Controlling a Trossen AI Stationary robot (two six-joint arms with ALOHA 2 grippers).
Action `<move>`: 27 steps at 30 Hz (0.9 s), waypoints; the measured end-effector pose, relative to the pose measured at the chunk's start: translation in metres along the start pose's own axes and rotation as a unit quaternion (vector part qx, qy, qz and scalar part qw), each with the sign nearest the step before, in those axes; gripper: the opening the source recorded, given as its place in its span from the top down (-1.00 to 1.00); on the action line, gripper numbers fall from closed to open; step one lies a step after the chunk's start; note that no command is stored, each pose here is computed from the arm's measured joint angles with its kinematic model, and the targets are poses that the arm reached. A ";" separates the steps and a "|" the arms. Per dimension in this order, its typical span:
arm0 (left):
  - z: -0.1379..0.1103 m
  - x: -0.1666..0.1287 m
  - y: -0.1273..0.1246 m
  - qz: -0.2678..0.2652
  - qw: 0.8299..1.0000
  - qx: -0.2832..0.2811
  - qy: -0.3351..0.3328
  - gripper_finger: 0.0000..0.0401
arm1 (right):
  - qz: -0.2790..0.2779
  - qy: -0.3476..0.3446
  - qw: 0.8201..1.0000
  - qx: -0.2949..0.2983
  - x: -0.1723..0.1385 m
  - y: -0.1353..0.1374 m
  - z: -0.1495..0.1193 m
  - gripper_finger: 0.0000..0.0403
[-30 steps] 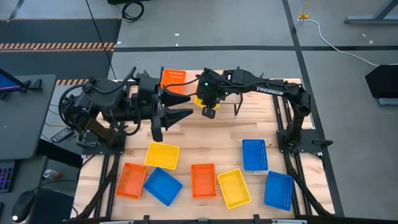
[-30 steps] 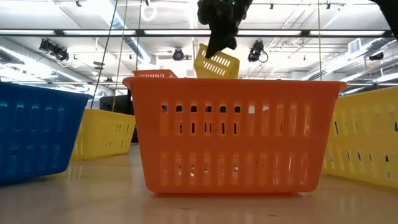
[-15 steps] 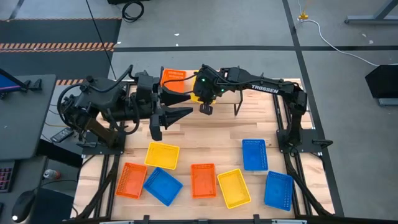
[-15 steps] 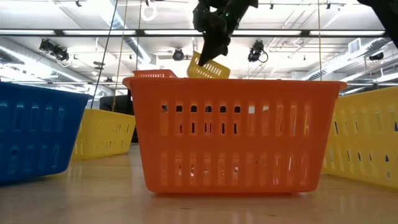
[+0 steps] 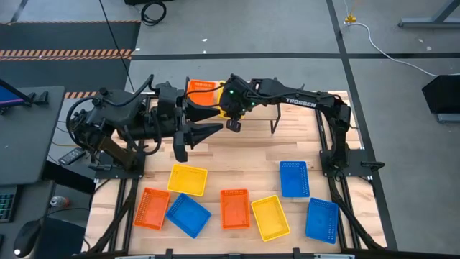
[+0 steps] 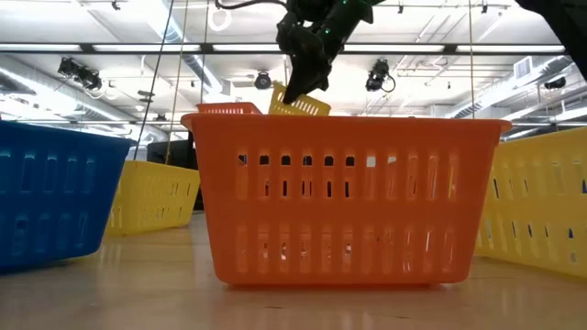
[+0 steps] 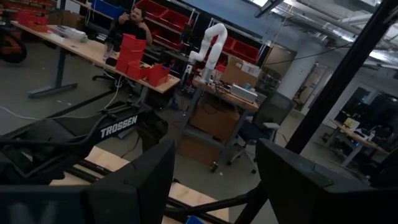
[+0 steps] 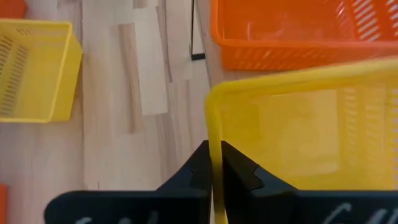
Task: Stack baskets on shelf by color
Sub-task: Put the top yellow bin on the shelf
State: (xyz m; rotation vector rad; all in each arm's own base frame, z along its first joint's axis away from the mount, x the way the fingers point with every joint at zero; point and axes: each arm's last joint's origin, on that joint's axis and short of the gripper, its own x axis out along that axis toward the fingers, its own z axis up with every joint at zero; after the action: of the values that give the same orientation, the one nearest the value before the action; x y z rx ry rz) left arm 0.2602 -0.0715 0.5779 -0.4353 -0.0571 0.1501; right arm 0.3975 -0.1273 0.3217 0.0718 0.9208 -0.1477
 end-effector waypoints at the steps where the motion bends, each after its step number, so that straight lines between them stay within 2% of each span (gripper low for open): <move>1: 0.000 0.000 0.000 0.000 1.000 -0.004 0.000 -0.15 | 0.000 0.001 1.000 -0.001 0.000 0.000 0.000 0.84; 11: 0.000 0.000 0.000 0.000 1.000 -0.005 0.000 -0.15 | -0.005 -0.006 1.000 0.000 0.000 -0.004 0.001 0.62; 16: 0.000 0.000 0.000 0.000 1.000 -0.017 0.000 -0.15 | -0.027 -0.003 1.000 0.000 0.000 -0.006 0.001 0.53; 27: 0.000 0.000 0.000 0.000 1.000 -0.026 0.000 -0.15 | -0.029 -0.001 1.000 0.011 -0.004 -0.007 0.000 0.51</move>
State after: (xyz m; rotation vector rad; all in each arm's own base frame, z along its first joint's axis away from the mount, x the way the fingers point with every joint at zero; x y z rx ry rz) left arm 0.2601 -0.0719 0.5779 -0.4877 -0.0604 0.1484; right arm 0.3941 -0.1335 0.3244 0.0661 0.9188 -0.2115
